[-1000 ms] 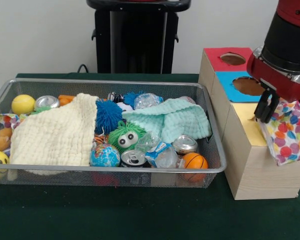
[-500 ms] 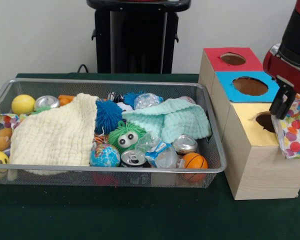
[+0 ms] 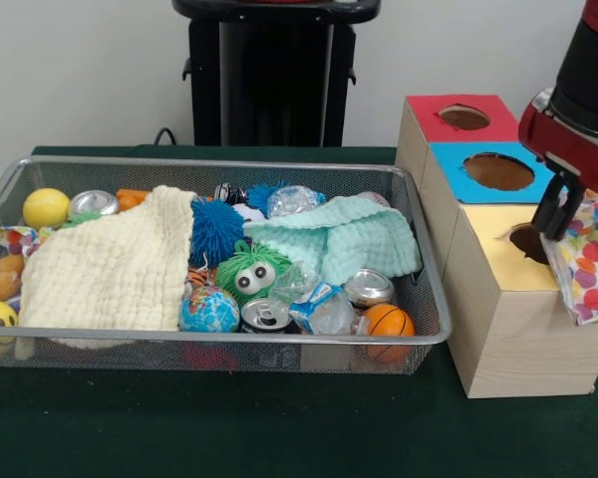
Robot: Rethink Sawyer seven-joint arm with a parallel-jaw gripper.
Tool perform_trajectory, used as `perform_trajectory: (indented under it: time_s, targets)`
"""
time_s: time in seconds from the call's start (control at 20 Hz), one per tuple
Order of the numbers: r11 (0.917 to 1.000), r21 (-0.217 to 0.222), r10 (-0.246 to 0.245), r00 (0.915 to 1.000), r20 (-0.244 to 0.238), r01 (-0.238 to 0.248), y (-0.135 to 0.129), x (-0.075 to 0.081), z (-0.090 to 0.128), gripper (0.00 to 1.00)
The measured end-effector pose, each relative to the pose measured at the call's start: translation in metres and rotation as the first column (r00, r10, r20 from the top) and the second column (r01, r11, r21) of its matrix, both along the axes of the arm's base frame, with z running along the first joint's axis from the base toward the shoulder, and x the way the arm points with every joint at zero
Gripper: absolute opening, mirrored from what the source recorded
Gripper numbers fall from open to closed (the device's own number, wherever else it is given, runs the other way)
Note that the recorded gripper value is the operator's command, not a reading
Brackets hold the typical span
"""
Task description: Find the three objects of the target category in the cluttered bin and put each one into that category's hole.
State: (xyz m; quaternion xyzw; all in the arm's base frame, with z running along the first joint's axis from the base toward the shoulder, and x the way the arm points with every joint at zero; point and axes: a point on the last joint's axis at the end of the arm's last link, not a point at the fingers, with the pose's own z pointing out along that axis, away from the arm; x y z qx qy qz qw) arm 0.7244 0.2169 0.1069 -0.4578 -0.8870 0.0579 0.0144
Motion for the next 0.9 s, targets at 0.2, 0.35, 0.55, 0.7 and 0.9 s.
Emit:
perform_trajectory:
  time_s: [0.2, 0.35, 0.55, 0.7, 0.9]
  targets:
    - [0.9998, 0.005, -0.021, 0.9998, -0.001, 0.021, -0.014, 0.005, -0.001, 0.00]
    - [0.9992, 0.006, -0.039, 0.9992, -0.002, 0.039, -0.028, 0.008, -0.002, 0.00]
    - [0.9984, 0.005, -0.056, 0.9984, -0.002, 0.056, -0.041, 0.011, -0.002, 0.00]
    - [0.9978, 0.004, -0.066, 0.9978, -0.002, 0.067, -0.050, 0.013, -0.002, 0.00]
    - [0.9974, 0.002, -0.072, 0.9974, -0.001, 0.072, -0.055, 0.015, -0.001, 0.00]
